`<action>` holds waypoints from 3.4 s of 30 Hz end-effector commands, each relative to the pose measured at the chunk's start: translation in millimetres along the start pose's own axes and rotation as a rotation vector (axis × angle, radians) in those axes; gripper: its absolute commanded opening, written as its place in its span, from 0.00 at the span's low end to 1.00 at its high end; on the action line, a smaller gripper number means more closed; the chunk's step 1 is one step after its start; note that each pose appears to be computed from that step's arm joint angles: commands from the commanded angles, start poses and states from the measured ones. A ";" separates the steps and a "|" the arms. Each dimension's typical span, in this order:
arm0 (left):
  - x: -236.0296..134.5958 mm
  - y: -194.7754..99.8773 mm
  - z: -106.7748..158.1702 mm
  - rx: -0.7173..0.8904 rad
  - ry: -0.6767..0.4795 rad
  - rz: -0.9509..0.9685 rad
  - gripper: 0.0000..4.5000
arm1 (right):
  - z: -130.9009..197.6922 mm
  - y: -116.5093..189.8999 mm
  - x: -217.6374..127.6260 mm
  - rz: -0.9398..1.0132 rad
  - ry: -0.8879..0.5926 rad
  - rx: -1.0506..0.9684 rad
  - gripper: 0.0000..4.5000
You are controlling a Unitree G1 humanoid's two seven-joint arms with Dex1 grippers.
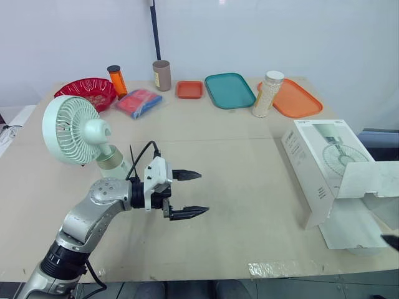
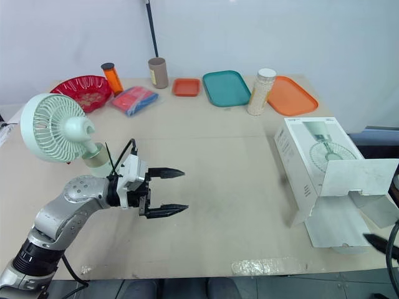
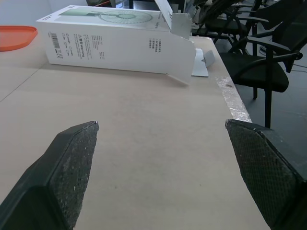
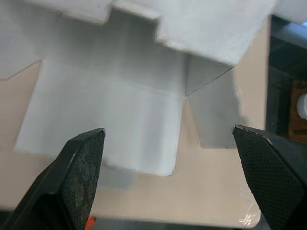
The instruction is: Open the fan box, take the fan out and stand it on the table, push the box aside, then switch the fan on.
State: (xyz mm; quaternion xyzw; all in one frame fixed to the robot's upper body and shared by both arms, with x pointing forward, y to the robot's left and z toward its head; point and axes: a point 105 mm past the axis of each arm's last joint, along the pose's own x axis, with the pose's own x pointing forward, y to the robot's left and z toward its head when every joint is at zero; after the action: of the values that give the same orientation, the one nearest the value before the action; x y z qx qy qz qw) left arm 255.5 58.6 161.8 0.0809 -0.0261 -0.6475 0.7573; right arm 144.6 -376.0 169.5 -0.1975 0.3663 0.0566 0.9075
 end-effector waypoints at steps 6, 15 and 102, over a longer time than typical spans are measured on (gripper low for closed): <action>4.2 10.6 25.9 0.070 -0.107 0.072 1.00 | 47.8 76.3 -25.1 0.371 -0.118 -0.186 0.96; -17.5 1.4 14.1 -0.007 -0.040 0.182 1.00 | 142.6 129.9 -5.6 0.576 -0.492 -0.274 0.96; -195.0 43.9 27.8 0.027 -0.046 1.322 1.00 | 267.0 234.5 -4.6 0.960 -0.964 -0.190 0.96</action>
State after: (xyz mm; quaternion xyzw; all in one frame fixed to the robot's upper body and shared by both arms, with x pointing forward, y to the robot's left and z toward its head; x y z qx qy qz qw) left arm 266.8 260.3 195.5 0.0306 -0.0713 -0.0407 0.9962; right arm 261.1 -56.3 264.5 -0.0350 -0.0138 0.5607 0.8272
